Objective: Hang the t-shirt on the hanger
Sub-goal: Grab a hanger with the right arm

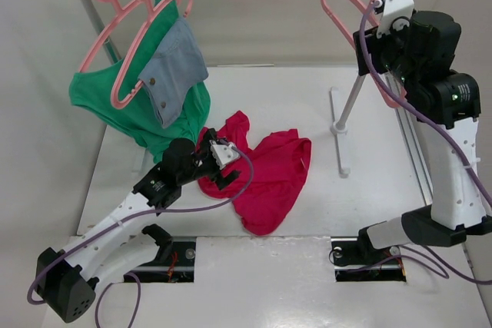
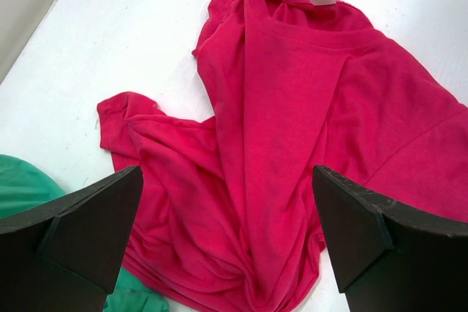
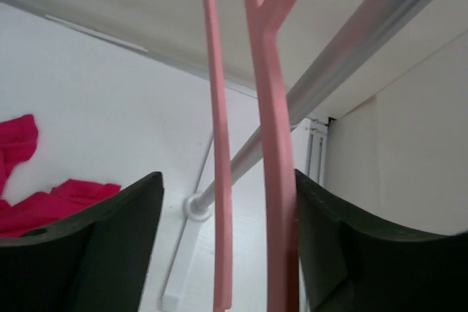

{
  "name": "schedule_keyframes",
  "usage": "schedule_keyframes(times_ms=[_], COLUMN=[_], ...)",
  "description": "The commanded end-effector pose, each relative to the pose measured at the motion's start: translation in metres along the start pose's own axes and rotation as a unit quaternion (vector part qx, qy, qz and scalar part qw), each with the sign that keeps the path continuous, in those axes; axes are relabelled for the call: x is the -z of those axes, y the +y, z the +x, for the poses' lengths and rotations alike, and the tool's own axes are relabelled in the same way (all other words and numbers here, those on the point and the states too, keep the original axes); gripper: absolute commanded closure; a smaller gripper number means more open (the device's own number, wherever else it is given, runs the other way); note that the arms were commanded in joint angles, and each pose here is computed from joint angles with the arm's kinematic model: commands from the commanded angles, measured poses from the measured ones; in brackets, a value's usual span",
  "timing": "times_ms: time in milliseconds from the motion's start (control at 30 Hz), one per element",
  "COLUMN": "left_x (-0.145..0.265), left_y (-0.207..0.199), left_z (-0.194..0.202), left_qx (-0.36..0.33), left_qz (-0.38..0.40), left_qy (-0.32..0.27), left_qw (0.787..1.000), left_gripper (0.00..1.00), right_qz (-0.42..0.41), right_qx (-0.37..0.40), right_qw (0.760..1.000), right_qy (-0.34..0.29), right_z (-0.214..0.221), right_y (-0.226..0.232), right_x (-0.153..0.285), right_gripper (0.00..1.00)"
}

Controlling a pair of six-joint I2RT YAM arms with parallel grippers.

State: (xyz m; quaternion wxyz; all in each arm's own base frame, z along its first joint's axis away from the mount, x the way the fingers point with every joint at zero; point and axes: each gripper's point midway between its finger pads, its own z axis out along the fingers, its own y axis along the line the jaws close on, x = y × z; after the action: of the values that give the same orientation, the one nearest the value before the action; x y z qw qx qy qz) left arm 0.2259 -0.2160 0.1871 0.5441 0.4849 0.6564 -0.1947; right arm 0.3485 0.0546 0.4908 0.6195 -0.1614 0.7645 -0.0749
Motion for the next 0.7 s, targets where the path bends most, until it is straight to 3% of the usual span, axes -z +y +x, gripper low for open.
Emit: schedule_keyframes(times_ms=[0, 67, 100, 200, 233, 267, 367, 500, 667], left_x=[0.002, 0.002, 0.002, 0.0, 0.0, -0.001, -0.004, -0.012, -0.028], left_y=[0.003, 0.006, 0.006, 0.005, 0.006, 0.008, 0.01, 0.018, 0.02], left_z=[-0.017, -0.019, -0.019, -0.016, -0.018, -0.02, -0.022, -0.023, -0.05], left_qx=[-0.019, -0.02, -0.02, -0.019, -0.02, -0.02, -0.032, -0.037, -0.04], left_qz=[-0.005, -0.011, -0.011, -0.009, -0.011, -0.011, -0.013, -0.022, 0.013], left_qy=[-0.03, -0.033, -0.033, -0.029, -0.032, -0.033, -0.037, -0.031, -0.052], left_qw=[0.999, 0.999, 0.999, 0.999, 0.999, 0.999, 0.999, 0.999, 0.998], left_gripper=[0.0, 0.0, 0.0, 0.0, 0.0, 0.0, 0.0, 0.0, 0.27], right_qz=[-0.016, -0.016, -0.017, -0.03, -0.033, -0.033, -0.04, -0.084, -0.14], right_qx=[-0.014, -0.014, -0.013, -0.012, -0.013, -0.013, -0.013, 0.004, 0.037], right_qw=[0.999, 0.999, 0.999, 0.999, 0.999, 0.999, 0.998, 0.991, 0.975], right_qy=[-0.037, -0.036, -0.032, -0.032, -0.038, -0.036, -0.041, -0.104, -0.168], right_z=[-0.015, -0.012, -0.009, -0.007, -0.01, -0.007, -0.006, -0.029, -0.052], right_y=[0.002, 0.003, 0.004, 0.01, 0.011, 0.011, 0.015, 0.027, 0.044], right_x=[0.014, 0.011, 0.009, 0.008, 0.008, 0.009, 0.008, 0.017, 0.034], right_gripper=[0.29, 0.41, 0.55, 0.78, 0.92, 0.98, 1.0, 1.0, 1.0])
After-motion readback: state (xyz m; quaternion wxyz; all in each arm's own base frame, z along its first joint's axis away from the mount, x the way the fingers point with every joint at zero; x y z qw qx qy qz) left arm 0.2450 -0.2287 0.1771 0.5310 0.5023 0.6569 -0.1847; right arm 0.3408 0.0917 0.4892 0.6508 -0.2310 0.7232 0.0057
